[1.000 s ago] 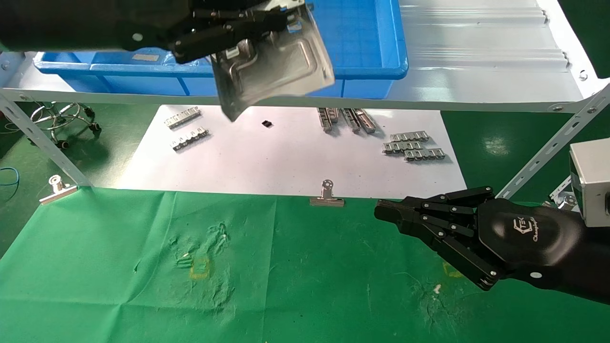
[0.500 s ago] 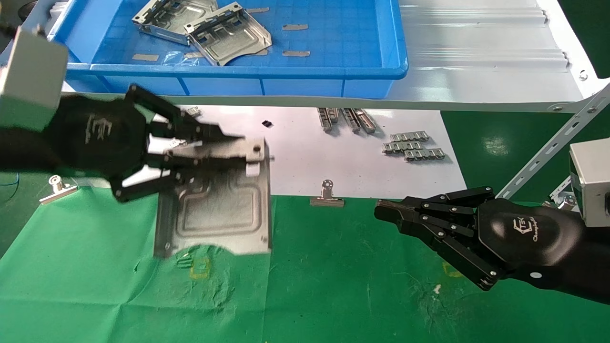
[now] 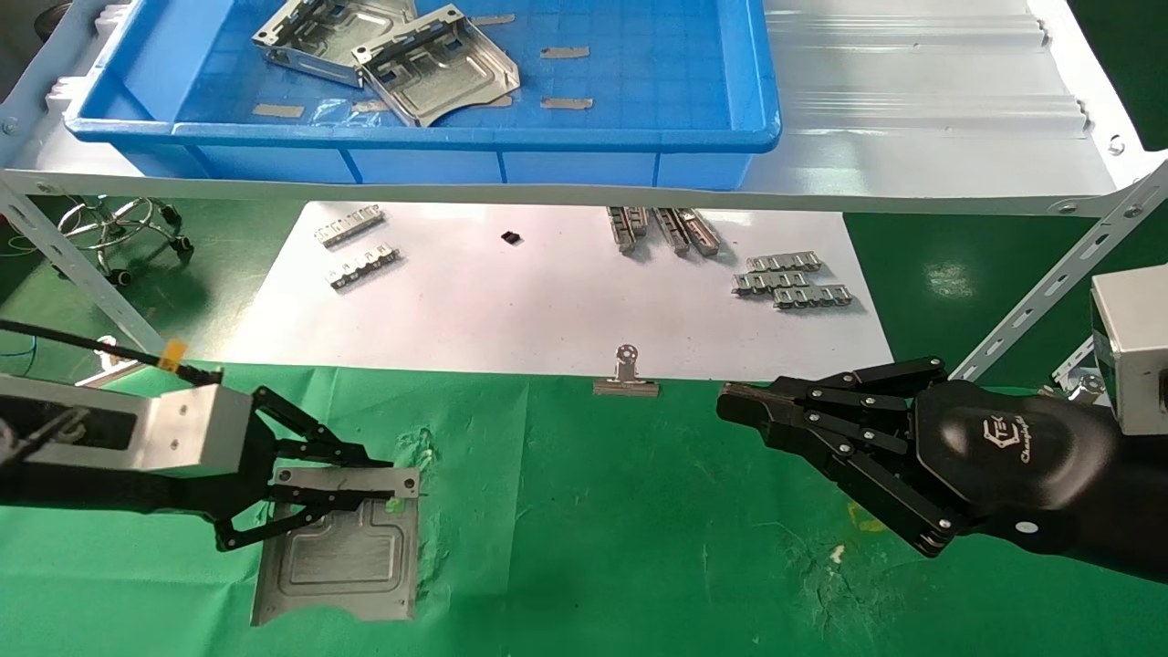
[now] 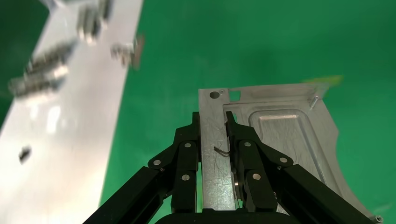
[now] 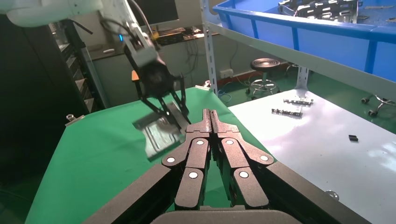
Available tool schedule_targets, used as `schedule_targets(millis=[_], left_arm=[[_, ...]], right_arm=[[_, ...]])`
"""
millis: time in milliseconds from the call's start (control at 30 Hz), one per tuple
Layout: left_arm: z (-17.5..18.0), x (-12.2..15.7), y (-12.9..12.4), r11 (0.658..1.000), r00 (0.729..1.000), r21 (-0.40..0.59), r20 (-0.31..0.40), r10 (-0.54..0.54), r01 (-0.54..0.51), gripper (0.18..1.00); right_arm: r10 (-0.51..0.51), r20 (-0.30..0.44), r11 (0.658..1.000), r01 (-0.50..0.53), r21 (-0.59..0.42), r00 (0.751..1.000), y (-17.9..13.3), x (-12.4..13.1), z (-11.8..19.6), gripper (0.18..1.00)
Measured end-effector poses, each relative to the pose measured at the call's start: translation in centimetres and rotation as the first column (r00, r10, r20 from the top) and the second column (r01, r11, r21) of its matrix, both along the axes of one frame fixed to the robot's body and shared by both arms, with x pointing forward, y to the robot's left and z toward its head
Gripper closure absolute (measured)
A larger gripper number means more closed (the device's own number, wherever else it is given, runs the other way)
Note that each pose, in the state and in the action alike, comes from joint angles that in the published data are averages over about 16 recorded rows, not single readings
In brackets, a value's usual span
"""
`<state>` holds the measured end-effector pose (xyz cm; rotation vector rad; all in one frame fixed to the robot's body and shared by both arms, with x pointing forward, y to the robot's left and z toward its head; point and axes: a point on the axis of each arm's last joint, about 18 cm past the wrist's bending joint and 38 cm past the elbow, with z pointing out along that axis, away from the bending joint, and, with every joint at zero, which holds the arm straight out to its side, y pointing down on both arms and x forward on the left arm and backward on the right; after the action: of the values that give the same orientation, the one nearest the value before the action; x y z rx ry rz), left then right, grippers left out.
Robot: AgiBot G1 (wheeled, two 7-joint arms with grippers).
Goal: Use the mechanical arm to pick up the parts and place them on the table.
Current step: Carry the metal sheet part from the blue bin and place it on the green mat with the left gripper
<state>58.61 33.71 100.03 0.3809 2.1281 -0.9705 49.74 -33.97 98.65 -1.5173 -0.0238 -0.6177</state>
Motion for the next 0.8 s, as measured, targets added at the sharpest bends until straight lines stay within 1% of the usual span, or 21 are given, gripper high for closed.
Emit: schedule_targets(millis=[167, 367, 567, 800], left_arm=[[-2.5, 2.1, 0.3, 0.997, 0.998, 0.049, 0.02, 0.056, -0.057, 0.909], [-4.1, 3.9, 0.2, 0.992, 0.995, 0.078, 0.047, 0.091, -0.094, 0.909], [-4.9, 4.8, 0.0, 0.99, 0.992, 0.093, 0.071, 0.102, -0.108, 0.909], [-5.3, 5.3, 0.0, 0.988, 0.991, 0.105, 0.093, 0.1, -0.11, 0.904]], right_arm=[[0.0, 0.0, 1.0, 0.0, 0.0, 1.0, 0.0, 0.0, 0.0, 0.987], [0.0, 0.0, 1.0, 0.0, 0.0, 1.0, 0.0, 0.0, 0.0, 0.987], [0.0, 0.0, 1.0, 0.0, 0.0, 1.0, 0.0, 0.0, 0.0, 0.987], [0.0, 0.0, 1.0, 0.0, 0.0, 1.0, 0.0, 0.0, 0.0, 0.987]])
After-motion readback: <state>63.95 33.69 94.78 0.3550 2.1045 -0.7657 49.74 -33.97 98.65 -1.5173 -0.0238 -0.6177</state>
